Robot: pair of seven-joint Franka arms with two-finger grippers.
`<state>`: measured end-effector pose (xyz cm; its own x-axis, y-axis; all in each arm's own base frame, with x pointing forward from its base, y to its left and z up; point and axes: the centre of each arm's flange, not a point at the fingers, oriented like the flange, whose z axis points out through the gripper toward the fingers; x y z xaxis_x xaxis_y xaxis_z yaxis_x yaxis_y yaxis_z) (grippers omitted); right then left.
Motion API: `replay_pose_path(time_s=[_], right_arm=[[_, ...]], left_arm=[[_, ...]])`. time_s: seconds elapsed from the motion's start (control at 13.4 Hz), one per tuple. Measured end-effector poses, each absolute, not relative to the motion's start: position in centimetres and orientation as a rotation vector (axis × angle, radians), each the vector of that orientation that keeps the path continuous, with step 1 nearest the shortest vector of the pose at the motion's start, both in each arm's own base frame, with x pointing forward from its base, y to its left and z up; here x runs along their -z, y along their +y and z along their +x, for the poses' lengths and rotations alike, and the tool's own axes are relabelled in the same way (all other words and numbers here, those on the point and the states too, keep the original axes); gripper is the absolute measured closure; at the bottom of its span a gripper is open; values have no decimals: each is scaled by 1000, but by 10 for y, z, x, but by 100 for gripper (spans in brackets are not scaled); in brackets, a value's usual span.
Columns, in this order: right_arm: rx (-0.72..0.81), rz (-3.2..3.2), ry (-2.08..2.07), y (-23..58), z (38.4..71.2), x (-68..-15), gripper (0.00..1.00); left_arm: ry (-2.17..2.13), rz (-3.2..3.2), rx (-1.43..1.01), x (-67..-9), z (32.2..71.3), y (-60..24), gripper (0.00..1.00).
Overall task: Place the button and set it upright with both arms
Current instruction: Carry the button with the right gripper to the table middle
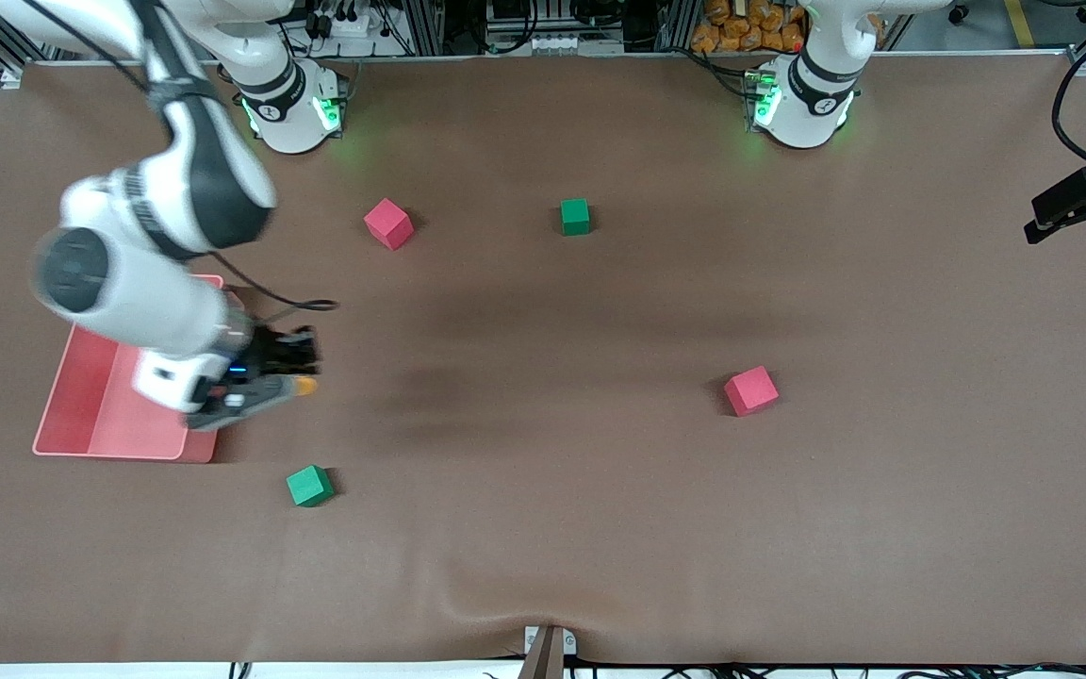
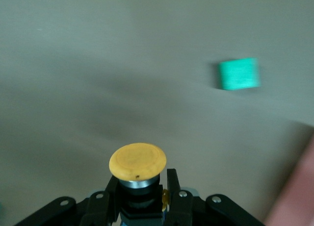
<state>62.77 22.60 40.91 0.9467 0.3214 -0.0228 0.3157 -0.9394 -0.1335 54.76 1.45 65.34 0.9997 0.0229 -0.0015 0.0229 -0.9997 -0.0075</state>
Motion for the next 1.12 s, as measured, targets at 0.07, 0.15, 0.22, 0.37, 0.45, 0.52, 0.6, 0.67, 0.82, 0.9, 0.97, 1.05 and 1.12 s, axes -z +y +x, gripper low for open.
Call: replay_pose_path(time_s=[0.07,0.15,0.22,0.37,0.45,0.52,0.6,0.67,0.82,0.9,0.97,1.05,1.12], right_arm=[[-89,-2970,-457,260,626,-394,60],[-103,-2967,-426,291,624,-381,60],[-110,-2962,-394,324,622,-368,60],[-111,-2950,-332,392,610,-345,60],[-111,-2945,-304,427,596,-332,60],[-118,-2945,-286,458,580,-317,60],[-130,-2951,-275,486,560,-300,60],[-140,-2962,-275,512,540,-284,60],[-144,-2994,-298,556,500,-255,60],[-137,-3010,-305,575,483,-243,60],[-129,-3021,-303,591,470,-234,60],[-123,-3028,-294,602,461,-226,60],[-120,-3031,-283,608,459,-219,60]], left_arm=[[-36,-3134,-3,-653,548,15,0],[-36,-3134,-3,-653,548,14,0],[-35,-3134,-4,-653,548,14,0],[-35,-3134,-5,-653,548,14,0],[-33,-3134,-5,-652,548,14,0],[-31,-3134,-6,-652,548,14,0],[-29,-3134,-8,-652,548,14,0],[-27,-3134,-10,-651,549,13,0],[-21,-3134,-18,-648,550,12,0],[-17,-3134,-22,-647,551,10,0],[-14,-3134,-25,-646,551,9,0],[-11,-3133,-27,-645,552,8,0],[-9,-3133,-28,-644,552,8,0]])
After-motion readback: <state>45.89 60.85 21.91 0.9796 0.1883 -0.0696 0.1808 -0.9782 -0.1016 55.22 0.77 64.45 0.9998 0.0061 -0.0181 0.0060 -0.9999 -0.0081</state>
